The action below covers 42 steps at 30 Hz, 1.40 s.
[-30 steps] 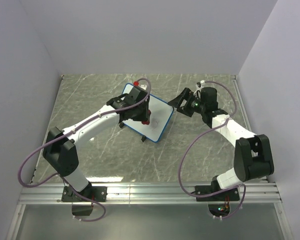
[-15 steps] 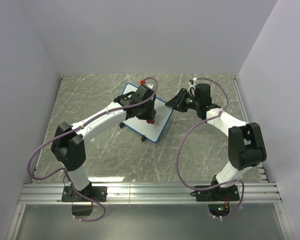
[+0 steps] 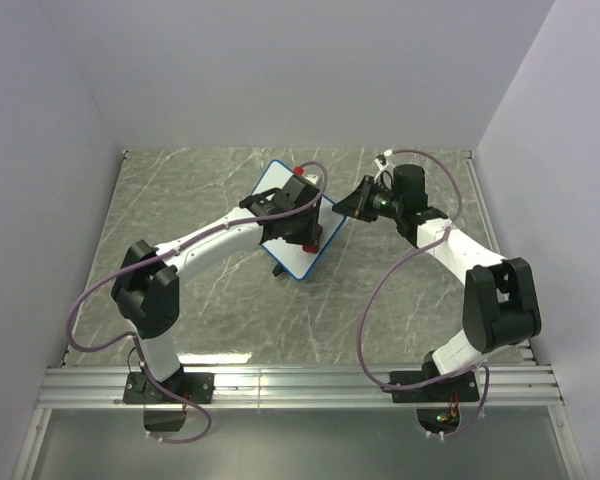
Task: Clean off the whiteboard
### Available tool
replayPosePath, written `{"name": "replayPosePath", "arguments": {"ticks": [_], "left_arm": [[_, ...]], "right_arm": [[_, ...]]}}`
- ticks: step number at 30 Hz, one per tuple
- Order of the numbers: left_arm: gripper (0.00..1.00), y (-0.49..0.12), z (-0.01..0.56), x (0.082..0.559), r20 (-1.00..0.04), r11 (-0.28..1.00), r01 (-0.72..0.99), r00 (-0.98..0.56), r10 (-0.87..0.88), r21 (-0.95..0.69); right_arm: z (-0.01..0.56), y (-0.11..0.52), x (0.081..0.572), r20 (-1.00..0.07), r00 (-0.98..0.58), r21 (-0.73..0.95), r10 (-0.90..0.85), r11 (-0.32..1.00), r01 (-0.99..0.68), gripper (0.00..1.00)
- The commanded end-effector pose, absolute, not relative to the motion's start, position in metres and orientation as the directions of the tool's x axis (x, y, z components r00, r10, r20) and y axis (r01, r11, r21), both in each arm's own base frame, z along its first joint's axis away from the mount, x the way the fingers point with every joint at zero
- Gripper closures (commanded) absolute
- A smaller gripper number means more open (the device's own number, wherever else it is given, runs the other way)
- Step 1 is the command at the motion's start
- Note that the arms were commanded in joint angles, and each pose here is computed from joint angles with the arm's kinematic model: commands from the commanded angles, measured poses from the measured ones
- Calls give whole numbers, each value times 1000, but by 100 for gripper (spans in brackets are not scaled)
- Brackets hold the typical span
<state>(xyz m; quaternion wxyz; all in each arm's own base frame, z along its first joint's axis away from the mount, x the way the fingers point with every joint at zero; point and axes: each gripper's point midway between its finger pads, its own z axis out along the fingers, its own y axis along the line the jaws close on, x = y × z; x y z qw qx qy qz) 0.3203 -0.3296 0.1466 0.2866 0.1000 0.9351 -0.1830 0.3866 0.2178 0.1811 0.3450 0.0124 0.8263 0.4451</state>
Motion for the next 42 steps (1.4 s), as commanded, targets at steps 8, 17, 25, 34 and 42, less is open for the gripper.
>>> {"name": "replayPosePath", "arguments": {"ticks": [8,17,25,34,42], "left_arm": [[100,-322,122,328,-608,932,251,-793,44,-260],[100,-297,83,343,-586,952,196,-810,22,-235],[100,-324,77,314,-558,918,227,-830,7,-327],[100,-368,91,245,-527,841,288,-850,4,-459],[100,-371,95,220,-519,797,289,-854,-36,-530]], "right_arm": [[176,195,354,-582,-755,685,301,682,-256,100],[172,186,332,-592,-751,662,292,708,-247,100],[170,177,325,-599,-739,642,308,736,-213,100],[175,174,331,-610,-729,622,312,758,-196,100],[171,177,330,-606,-741,606,288,771,-196,100]]}}
